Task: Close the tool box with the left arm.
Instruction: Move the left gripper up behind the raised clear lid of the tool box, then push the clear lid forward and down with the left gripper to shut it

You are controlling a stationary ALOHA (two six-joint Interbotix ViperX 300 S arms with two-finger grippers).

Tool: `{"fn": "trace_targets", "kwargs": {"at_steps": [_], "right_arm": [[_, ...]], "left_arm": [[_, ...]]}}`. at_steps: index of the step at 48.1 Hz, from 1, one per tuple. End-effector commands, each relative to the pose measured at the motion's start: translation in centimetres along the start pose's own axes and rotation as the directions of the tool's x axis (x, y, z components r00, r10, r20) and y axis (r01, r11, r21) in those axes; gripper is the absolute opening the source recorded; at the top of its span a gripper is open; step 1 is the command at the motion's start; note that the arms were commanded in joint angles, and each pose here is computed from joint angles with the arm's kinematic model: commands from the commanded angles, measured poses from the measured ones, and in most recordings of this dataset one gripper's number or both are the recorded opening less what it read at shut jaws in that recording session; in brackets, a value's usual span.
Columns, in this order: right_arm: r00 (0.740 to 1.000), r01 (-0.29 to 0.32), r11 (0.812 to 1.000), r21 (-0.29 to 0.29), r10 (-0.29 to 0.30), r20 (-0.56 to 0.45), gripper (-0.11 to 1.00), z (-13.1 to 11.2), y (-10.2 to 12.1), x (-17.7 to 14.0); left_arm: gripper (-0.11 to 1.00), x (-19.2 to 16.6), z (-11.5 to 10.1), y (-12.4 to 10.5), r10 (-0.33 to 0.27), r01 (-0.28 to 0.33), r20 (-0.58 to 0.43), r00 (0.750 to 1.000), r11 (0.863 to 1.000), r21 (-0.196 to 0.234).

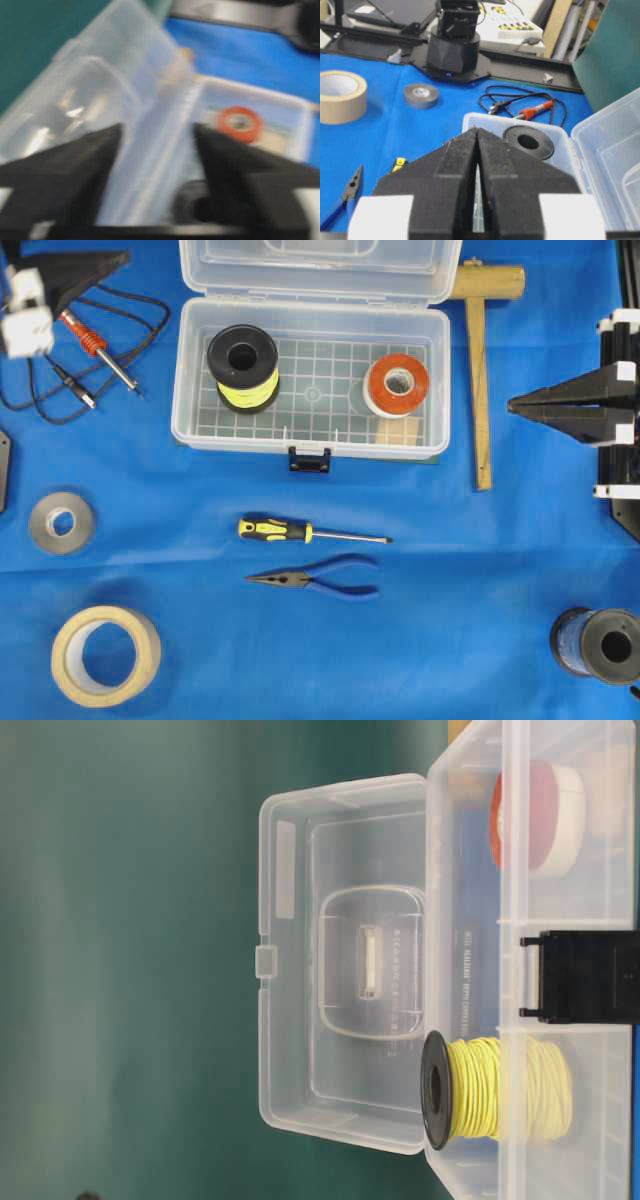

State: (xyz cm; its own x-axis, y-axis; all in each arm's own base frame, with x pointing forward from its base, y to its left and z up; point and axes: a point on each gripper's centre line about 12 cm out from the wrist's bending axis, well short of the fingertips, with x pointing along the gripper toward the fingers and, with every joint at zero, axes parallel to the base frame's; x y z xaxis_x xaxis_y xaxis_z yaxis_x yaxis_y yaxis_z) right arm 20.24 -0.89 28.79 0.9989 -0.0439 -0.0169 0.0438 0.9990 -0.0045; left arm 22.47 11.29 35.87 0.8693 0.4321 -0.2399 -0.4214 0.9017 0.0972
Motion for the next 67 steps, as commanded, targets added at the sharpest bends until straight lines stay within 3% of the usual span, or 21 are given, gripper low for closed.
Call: {"fn": "trace_targets", "kwargs": {"at_steps": [1, 6, 15, 31, 37, 42, 54, 67], "right_arm": [[1.0, 0.002, 1.0, 0.002, -0.002, 0.008, 0.0, 0.8, 0.0, 0.3], [1.0, 0.002, 1.0, 0.002, -0.002, -0.008, 0.0, 0.6, 0.0, 0.3], [1.0, 0.002, 1.0, 0.0, -0.002, -0.017, 0.0, 0.4, 0.0, 0.4], [0.999, 0.012, 1.0, 0.0, -0.012, -0.049, 0.0, -0.4, -0.3, 0.8], [0.999, 0.014, 1.0, 0.0, -0.014, -0.051, 0.0, -0.4, -0.3, 0.8], [0.998, 0.014, 1.0, 0.0, -0.014, -0.057, 0.0, -0.6, -0.3, 0.8], [0.998, 0.015, 1.0, 0.0, -0.015, -0.064, 0.0, -0.7, -0.3, 0.8], [0.998, 0.017, 1.0, 0.0, -0.017, -0.066, 0.0, -0.7, -0.4, 0.9]], "left_arm": [[0.68, 1.4, 1.1, 1.7, 0.058, -0.058, -0.009, 0.998, 0.998, 0.009], [0.87, 3.6, 0.7, 3.1, 0.093, -0.089, -0.058, 0.994, 0.994, 0.064], [0.89, 8.1, 0.8, 6.3, 0.156, -0.148, -0.141, 0.978, 0.987, 0.062], [0.89, 15.9, 0.6, 10.0, 0.184, -0.169, -0.248, 0.951, 0.982, 0.078], [0.89, 17.9, -0.3, 10.3, 0.171, -0.138, -0.291, 0.941, 0.982, 0.131], [0.89, 19.2, -1.2, 10.7, 0.167, -0.125, -0.324, 0.931, 0.981, 0.145], [0.89, 20.1, -3.7, 10.5, 0.145, -0.101, -0.406, 0.902, 0.987, 0.128], [0.89, 19.6, -4.6, 8.3, 0.089, -0.038, -0.479, 0.873, 0.993, 0.116]]}}
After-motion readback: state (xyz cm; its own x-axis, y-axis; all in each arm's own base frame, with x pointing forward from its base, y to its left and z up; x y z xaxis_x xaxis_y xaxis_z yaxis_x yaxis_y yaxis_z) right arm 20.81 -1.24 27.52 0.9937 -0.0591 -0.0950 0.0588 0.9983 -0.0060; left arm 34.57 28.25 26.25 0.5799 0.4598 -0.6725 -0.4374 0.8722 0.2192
